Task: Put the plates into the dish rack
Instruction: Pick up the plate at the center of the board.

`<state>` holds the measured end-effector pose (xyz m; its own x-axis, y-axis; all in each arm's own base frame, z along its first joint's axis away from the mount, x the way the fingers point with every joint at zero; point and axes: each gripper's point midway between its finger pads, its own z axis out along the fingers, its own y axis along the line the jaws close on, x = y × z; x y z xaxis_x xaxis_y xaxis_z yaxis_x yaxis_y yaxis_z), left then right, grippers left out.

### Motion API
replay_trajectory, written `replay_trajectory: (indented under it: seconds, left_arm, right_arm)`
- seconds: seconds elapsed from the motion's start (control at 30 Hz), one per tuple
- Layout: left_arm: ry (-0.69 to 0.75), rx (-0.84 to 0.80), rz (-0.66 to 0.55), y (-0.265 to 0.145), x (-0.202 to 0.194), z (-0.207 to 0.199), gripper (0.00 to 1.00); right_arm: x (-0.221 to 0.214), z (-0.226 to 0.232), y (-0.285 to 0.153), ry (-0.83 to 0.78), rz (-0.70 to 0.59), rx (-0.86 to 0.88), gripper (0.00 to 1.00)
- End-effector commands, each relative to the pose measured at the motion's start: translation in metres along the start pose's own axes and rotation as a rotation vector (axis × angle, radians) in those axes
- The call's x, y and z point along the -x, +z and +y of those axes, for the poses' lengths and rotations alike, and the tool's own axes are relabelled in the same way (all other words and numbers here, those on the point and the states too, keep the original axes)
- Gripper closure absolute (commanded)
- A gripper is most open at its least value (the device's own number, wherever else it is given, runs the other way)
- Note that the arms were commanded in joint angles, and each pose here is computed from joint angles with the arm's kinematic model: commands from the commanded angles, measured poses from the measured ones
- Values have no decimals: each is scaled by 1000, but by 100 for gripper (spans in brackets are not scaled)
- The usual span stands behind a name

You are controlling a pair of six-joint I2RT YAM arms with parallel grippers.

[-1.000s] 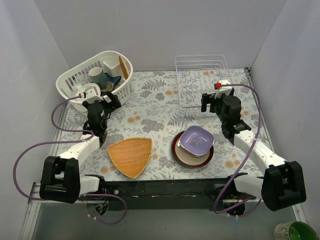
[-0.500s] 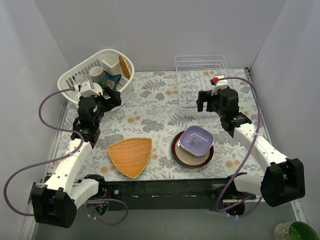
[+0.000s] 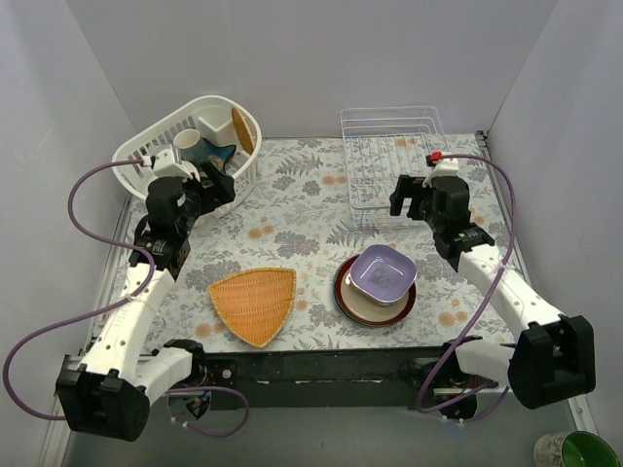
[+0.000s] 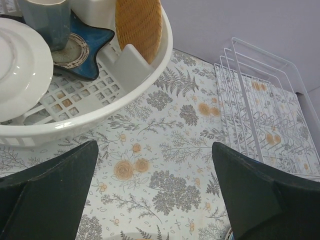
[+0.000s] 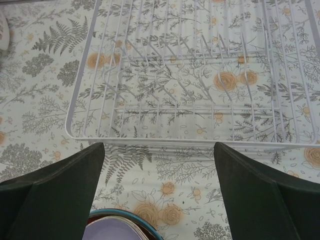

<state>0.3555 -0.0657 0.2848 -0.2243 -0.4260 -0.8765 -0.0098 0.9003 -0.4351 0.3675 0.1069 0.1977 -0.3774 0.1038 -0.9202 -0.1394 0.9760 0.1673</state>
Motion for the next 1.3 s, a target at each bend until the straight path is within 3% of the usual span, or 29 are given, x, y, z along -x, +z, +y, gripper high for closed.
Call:
replay_trajectory:
  seconds: [0.0, 0.2, 0.4, 0.67, 0.97, 1.27]
  left_arm:
    - [15, -26, 70, 3, -3, -8, 2]
    - [6, -70, 180, 7, -21, -27, 2]
    - [30, -166, 235, -10, -43, -67, 2]
    - [30, -257, 382, -35, -118, -113, 2]
    - [39, -319, 494, -44, -176, -144, 2]
    - [86, -375, 573, -56, -225, -171, 2]
  right_arm:
    - [45, 13, 7, 29, -50, 27, 1]
    - [39, 28, 17, 72, 33, 50, 3]
    - [46, 36, -11, 61, 45, 21, 4]
    - [-6, 28, -60, 35, 230, -38, 4]
    - [-63, -3, -77, 67, 367, -184, 7]
    - [-106, -4, -82, 79, 467, -161, 8]
